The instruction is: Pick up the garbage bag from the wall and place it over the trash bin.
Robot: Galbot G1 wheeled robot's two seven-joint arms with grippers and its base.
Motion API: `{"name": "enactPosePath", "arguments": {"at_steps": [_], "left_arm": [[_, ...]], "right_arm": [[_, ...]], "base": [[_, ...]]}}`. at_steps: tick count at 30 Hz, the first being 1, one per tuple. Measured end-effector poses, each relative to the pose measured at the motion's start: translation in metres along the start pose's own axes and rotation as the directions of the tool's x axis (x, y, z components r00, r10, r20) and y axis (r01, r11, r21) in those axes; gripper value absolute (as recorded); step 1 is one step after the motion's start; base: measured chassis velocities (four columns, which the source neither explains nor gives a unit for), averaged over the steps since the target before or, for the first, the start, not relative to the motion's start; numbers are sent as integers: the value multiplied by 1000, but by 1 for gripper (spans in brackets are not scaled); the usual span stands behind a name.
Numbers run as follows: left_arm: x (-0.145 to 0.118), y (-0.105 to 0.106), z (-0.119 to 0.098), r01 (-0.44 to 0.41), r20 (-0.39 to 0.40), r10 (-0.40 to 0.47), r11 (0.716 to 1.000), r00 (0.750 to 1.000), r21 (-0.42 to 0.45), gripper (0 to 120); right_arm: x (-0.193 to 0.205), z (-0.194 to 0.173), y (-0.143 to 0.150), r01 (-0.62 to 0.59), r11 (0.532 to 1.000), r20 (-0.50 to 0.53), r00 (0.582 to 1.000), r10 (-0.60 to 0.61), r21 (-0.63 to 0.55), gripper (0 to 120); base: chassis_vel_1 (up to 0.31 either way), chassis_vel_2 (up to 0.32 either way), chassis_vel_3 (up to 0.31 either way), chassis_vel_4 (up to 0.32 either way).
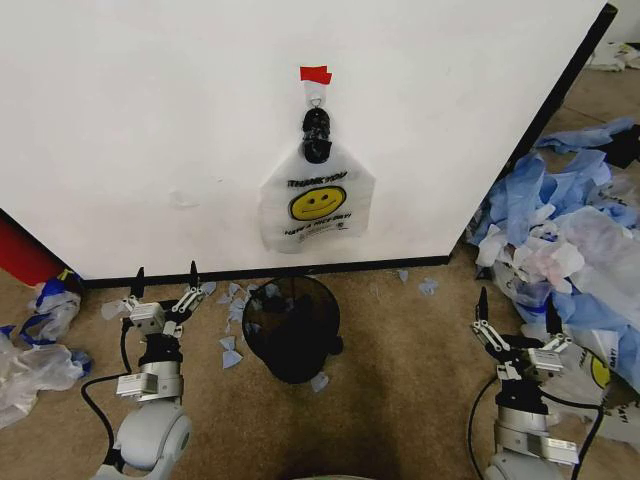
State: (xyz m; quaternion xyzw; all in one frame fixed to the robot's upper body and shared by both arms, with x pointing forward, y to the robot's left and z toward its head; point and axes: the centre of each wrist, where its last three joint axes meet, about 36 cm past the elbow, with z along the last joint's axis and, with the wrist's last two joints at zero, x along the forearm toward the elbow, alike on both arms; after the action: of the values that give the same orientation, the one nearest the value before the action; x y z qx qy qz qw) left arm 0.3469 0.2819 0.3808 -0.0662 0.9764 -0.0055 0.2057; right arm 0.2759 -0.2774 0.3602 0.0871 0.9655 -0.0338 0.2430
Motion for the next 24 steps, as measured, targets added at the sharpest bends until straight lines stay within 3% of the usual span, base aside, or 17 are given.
{"name": "enactPosePath", "arguments": {"at_steps": [24], "left_arm": [[0,0,0,0,0,0,1000,1000,0,100]], "right_arm": [[0,0,0,0,1000,0,1000,0,0,100]], "base": [[0,0,0,0]]}}
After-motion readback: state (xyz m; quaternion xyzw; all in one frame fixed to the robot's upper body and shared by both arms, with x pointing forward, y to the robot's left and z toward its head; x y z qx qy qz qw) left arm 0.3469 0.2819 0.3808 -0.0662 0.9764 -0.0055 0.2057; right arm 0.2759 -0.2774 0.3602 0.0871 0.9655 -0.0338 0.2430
